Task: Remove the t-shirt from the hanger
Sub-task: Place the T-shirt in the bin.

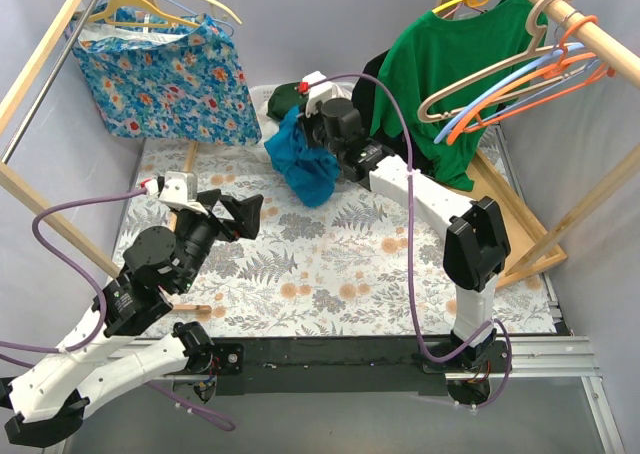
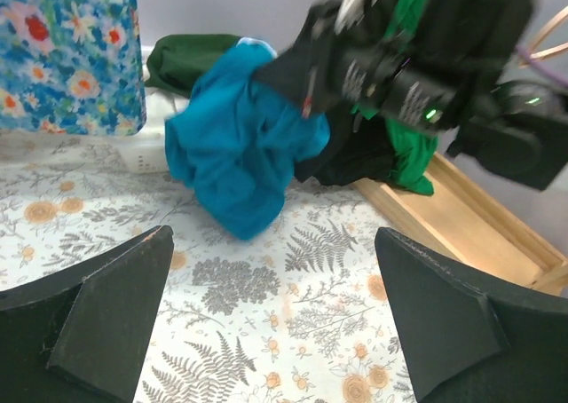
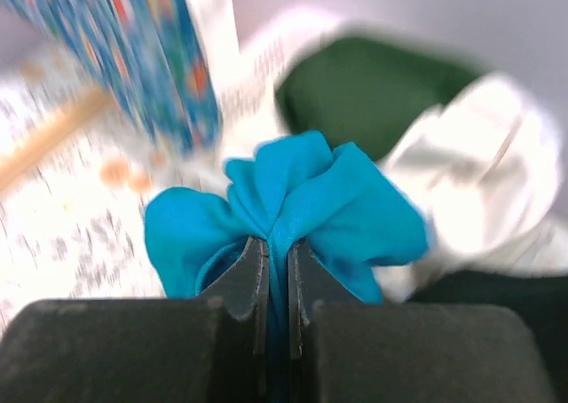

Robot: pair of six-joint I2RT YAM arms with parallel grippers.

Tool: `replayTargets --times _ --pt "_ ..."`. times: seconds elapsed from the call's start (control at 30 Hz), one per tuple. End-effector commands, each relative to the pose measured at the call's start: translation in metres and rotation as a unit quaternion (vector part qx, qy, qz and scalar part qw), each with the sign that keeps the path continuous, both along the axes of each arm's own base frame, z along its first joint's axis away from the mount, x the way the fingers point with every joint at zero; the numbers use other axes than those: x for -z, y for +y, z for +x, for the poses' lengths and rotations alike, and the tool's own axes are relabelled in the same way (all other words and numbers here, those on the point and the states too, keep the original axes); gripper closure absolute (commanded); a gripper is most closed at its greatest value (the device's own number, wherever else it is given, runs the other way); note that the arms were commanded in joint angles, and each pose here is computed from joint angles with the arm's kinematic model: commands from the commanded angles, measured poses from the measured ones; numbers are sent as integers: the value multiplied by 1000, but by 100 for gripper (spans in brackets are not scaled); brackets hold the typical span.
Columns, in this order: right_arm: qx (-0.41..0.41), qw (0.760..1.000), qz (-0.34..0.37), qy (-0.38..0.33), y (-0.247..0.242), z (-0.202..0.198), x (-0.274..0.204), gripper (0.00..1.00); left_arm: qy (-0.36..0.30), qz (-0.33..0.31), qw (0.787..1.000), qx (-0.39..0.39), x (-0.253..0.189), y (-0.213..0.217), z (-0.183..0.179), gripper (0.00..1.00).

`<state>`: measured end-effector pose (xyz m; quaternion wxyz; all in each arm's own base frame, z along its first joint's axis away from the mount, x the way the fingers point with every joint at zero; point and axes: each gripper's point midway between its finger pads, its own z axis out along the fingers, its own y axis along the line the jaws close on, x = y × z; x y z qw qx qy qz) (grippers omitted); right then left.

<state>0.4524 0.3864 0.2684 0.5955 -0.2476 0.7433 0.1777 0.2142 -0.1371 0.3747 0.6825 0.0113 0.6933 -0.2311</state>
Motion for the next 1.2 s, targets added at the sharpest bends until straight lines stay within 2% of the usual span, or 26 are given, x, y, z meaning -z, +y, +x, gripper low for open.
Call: replayTargets --times 0.0,0.17,0.33,0.57,0.73,0.93,1.03,1.17 --pt "-12 983 89 -158 4 12 -116 99 7 11 1000 -24 12 8 4 2" --pt "10 962 124 -244 -10 32 -168 99 9 22 999 -28 20 4 9 2" --pt "35 942 147 -299 -21 64 -197 99 19 42 998 -40 33 2 15 2" --pt "66 917 170 -356 -53 112 -212 99 15 46 998 -50 39 2 19 2" --pt "88 929 152 -325 -63 155 -151 99 14 50 997 -49 44 1 20 2" --pt "112 967 99 -206 -67 204 -11 99 18 60 997 -44 51 -6 24 2" --pt "116 979 85 -148 -68 208 37 99 21 63 997 -45 54 -7 26 2" --pt "121 984 107 -78 -68 195 67 99 23 63 997 -44 56 -9 26 2"
